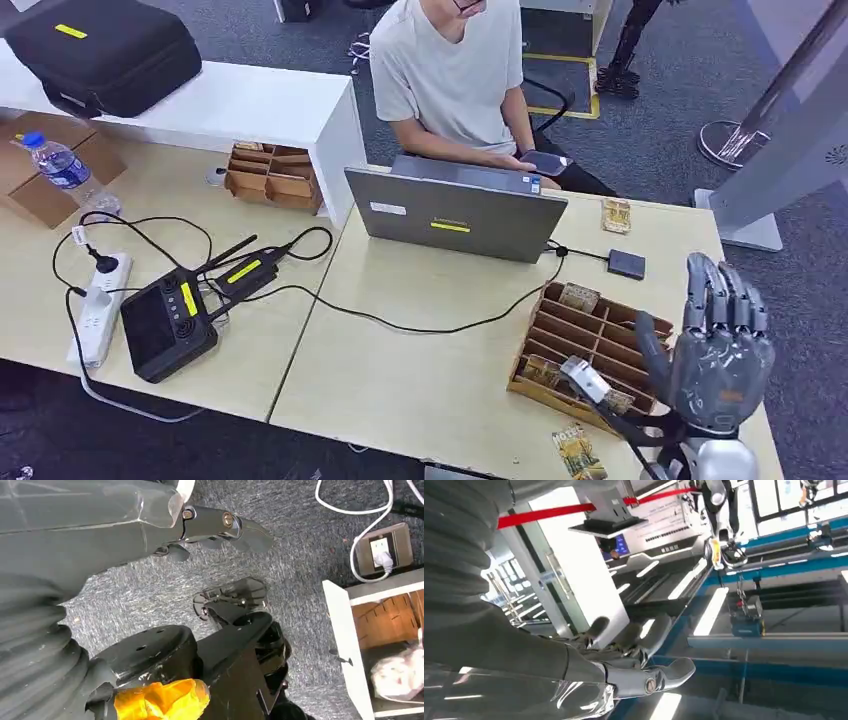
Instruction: Pass the card to the sensor for recognition and then transmit it.
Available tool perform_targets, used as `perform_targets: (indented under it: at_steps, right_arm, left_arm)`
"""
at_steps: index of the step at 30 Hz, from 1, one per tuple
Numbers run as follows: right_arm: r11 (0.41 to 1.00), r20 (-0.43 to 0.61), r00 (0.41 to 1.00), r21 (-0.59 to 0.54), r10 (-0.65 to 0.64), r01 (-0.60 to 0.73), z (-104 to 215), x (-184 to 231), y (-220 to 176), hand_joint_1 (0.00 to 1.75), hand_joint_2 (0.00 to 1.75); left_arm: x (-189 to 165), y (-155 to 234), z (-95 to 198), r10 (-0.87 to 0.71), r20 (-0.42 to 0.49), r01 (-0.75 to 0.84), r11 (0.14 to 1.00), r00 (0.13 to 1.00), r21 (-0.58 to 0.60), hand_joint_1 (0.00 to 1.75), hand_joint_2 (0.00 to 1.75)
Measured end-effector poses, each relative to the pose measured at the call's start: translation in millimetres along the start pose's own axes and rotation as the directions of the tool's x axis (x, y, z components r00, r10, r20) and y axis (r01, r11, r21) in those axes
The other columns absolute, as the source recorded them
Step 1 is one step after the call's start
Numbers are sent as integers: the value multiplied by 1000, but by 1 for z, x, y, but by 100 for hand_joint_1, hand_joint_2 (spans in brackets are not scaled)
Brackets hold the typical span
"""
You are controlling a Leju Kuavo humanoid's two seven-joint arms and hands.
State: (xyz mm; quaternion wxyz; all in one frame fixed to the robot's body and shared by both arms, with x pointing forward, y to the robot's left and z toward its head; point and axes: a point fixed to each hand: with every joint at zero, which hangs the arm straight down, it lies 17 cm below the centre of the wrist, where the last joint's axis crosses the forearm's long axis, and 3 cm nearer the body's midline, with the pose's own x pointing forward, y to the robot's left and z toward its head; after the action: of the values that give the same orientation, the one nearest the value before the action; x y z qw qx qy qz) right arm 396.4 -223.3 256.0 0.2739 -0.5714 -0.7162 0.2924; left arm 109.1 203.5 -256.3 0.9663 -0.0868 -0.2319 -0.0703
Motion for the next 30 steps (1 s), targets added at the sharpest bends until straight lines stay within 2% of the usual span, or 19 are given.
perform_targets:
  at_steps: [3,4,6,8,13,23,30]
  right_arm:
    - [1000,6,1000,4,-7,7,0,5,-5,0,175]
    - [999,2,1000,45,-10,10,1,5,3,0,175]
    - [969,-33,999,247,-9,17,15,-3,42,0,175]
    - [907,-56,998,420,1,23,36,-11,77,0,175]
    - [819,-42,999,573,25,4,57,-28,114,0,175]
    - [777,-11,999,630,39,-23,51,-36,134,0,175]
    - [775,3,999,631,33,-28,40,-32,138,0,175]
  left_arm:
    - [0,0,0,0,0,0,1000,1000,2,0,175]
    - [0,1,0,1,0,-1,1000,1000,2,0,175]
    - [1,0,0,6,2,-6,1000,1000,2,0,175]
    - [1,0,0,7,3,-7,1000,1000,2,0,175]
    - [1,1,0,13,3,-13,1000,1000,4,0,175]
    - [2,1,0,17,7,-17,1000,1000,6,0,175]
    - [2,1,0,18,10,-18,1000,1000,6,0,175]
